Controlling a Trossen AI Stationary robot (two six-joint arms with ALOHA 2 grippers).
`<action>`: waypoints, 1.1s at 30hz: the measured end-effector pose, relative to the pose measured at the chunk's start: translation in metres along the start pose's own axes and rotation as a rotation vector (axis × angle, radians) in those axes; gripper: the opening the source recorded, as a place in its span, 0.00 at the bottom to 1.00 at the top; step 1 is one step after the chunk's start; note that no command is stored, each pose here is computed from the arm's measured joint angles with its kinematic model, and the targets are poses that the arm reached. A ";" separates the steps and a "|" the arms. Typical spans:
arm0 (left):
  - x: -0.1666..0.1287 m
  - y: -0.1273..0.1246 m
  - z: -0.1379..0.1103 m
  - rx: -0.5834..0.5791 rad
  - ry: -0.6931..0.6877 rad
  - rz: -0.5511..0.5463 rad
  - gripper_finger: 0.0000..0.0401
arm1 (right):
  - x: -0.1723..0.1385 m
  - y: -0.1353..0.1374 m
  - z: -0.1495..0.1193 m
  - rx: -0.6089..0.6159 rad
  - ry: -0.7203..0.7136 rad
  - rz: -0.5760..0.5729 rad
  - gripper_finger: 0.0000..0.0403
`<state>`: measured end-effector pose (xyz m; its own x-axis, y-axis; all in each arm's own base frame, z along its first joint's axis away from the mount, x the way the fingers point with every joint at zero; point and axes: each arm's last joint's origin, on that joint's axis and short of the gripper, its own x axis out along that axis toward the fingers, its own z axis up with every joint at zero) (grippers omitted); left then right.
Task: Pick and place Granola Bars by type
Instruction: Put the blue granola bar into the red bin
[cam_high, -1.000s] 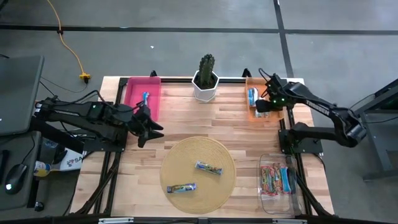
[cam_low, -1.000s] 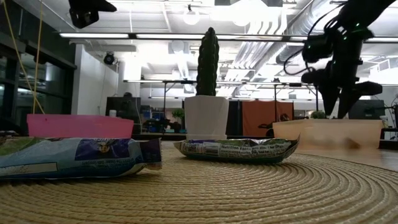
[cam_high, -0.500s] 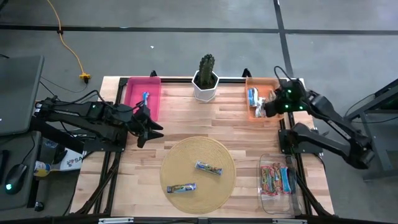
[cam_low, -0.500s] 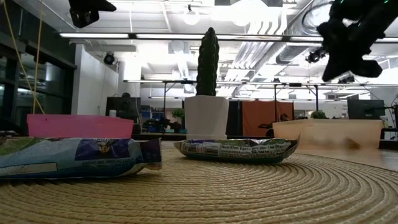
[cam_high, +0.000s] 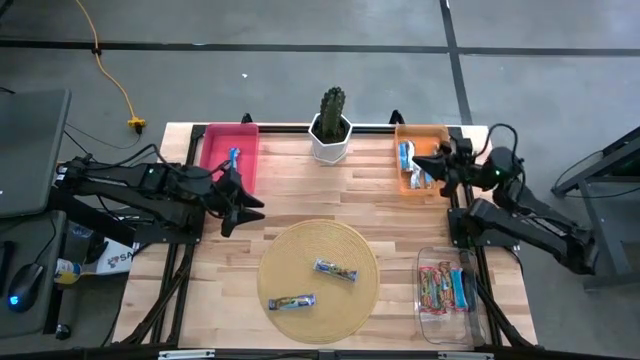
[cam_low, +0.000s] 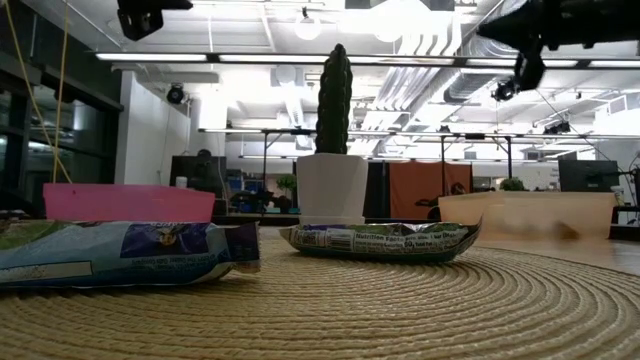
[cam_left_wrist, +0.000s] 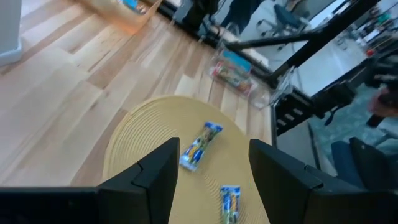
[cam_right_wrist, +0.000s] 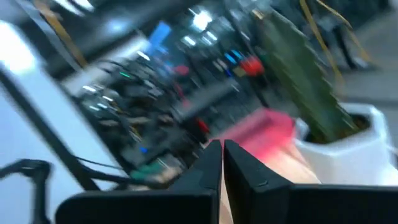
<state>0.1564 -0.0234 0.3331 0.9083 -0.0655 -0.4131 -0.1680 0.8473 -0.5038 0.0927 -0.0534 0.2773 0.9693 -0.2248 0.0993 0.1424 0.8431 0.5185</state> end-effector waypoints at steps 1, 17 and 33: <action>0.000 -0.001 0.001 0.000 -0.010 -0.008 0.48 | 0.001 0.000 -0.002 -0.014 -0.033 0.041 0.00; 0.000 -0.002 0.007 -0.016 -0.094 0.011 0.48 | -0.003 -0.006 -0.056 -0.098 -0.365 0.279 0.00; 0.011 -0.002 0.005 -0.012 -0.062 0.040 0.48 | 0.003 -0.006 -0.085 -0.195 -0.162 0.255 0.00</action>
<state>0.1688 -0.0235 0.3332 0.9227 0.0009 -0.3855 -0.2086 0.8420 -0.4975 0.1118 -0.0176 0.2025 0.9365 -0.0568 0.3462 -0.0490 0.9560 0.2893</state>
